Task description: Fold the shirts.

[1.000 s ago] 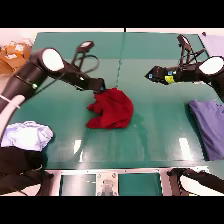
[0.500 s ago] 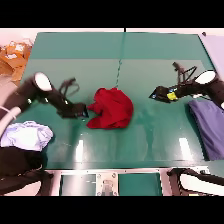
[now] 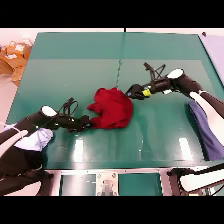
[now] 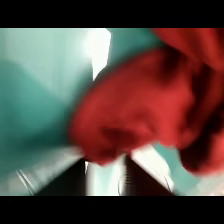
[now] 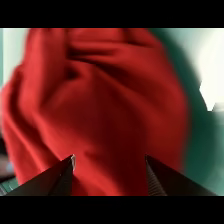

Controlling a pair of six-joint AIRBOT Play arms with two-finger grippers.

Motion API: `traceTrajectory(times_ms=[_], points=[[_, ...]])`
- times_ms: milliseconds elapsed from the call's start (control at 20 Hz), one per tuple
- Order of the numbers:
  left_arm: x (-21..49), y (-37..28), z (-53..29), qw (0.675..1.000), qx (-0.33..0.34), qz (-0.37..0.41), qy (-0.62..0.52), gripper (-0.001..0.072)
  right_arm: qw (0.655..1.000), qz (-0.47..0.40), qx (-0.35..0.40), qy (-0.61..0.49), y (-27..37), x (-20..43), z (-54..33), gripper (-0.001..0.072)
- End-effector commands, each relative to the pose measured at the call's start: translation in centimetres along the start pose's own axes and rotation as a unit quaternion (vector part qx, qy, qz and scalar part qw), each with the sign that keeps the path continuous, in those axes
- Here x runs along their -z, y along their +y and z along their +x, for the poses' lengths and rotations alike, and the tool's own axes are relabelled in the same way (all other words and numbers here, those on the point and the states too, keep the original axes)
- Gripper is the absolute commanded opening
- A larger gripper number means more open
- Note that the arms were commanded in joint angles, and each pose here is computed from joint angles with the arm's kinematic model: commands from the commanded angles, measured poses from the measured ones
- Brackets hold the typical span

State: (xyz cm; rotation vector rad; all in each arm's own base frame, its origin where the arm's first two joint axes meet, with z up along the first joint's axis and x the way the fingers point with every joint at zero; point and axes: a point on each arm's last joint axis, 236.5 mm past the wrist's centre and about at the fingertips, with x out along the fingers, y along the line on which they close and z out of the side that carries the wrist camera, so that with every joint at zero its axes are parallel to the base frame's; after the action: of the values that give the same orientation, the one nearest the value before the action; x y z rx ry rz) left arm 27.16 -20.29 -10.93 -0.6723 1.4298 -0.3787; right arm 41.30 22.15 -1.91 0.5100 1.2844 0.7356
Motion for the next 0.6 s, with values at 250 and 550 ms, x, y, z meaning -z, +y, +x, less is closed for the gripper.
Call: traceTrajectory(times_ms=[250,550], points=[[-1.8,-0.8,-0.1,0.998,0.021,0.039,-0.043,0.0025,0.999,-0.048,-0.023,0.013,3.6,-1.3,3.5,0.0018],[-3.0,5.6,-6.2,0.998,-0.046,0.016,-0.044,0.0024,0.996,0.021,0.081,-0.028,-6.0,-3.3,-3.4,0.0015]])
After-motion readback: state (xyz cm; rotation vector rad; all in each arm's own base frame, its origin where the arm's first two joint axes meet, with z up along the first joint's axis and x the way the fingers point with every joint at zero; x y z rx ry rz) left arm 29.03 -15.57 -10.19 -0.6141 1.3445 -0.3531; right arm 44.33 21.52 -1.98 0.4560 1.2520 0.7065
